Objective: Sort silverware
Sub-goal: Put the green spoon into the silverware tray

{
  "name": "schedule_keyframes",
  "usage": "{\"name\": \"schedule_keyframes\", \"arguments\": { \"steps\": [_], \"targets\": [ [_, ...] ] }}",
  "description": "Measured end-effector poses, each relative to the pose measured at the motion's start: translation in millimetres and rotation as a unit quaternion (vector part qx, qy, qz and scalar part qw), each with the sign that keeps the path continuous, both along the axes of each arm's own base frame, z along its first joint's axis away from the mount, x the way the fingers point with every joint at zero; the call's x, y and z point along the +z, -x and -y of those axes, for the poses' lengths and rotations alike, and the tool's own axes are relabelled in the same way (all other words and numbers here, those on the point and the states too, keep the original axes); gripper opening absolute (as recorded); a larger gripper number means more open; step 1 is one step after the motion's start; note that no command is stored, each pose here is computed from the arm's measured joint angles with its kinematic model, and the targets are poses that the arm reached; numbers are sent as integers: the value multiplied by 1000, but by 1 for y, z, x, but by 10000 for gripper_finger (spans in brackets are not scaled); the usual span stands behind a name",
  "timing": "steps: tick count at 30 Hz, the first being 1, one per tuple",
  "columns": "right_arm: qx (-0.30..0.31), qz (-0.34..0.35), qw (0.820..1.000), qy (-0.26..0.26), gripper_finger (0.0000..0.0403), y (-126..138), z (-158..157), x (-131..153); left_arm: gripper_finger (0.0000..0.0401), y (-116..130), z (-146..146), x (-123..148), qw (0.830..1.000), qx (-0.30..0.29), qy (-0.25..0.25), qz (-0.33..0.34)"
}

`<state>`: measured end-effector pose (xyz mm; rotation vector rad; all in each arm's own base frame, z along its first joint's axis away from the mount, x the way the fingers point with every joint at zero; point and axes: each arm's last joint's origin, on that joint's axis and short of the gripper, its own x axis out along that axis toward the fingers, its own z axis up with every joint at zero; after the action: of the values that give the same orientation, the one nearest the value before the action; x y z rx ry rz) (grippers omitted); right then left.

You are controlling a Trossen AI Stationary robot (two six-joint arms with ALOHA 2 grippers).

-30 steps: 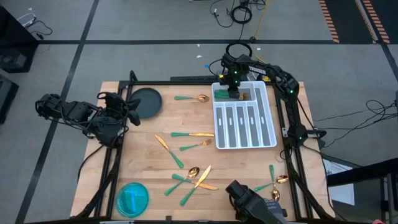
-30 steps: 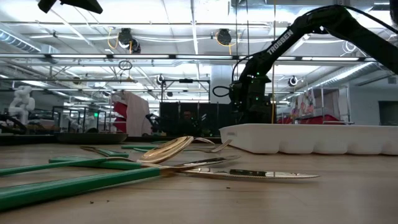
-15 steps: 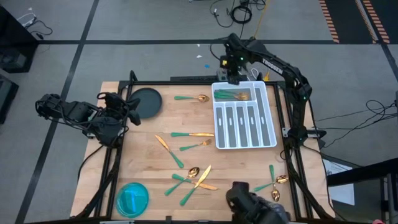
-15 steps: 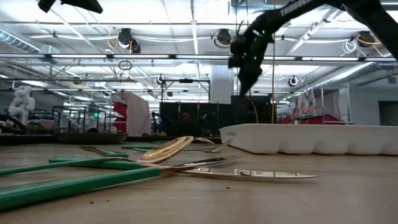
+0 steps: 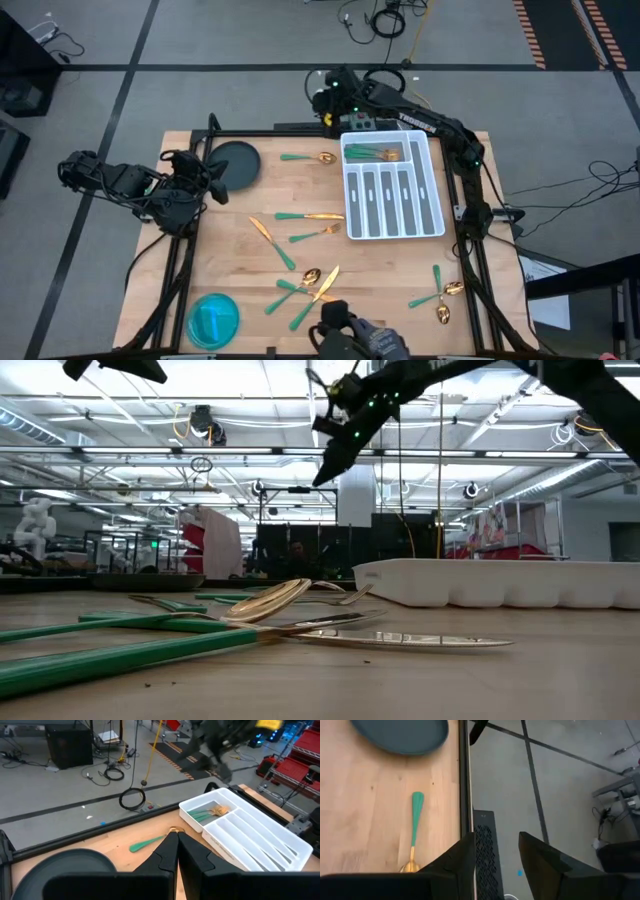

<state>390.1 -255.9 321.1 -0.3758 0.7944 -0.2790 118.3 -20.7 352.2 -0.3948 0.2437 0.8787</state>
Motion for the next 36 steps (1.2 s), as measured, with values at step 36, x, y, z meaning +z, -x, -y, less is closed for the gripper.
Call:
{"name": "schedule_keyframes", "arguments": {
  "steps": [36],
  "targets": [
    [-4,-128,986,-107,144,29,-19,-7,17,-72,-56,-8,996,-21,23,-85]
  ]
}}
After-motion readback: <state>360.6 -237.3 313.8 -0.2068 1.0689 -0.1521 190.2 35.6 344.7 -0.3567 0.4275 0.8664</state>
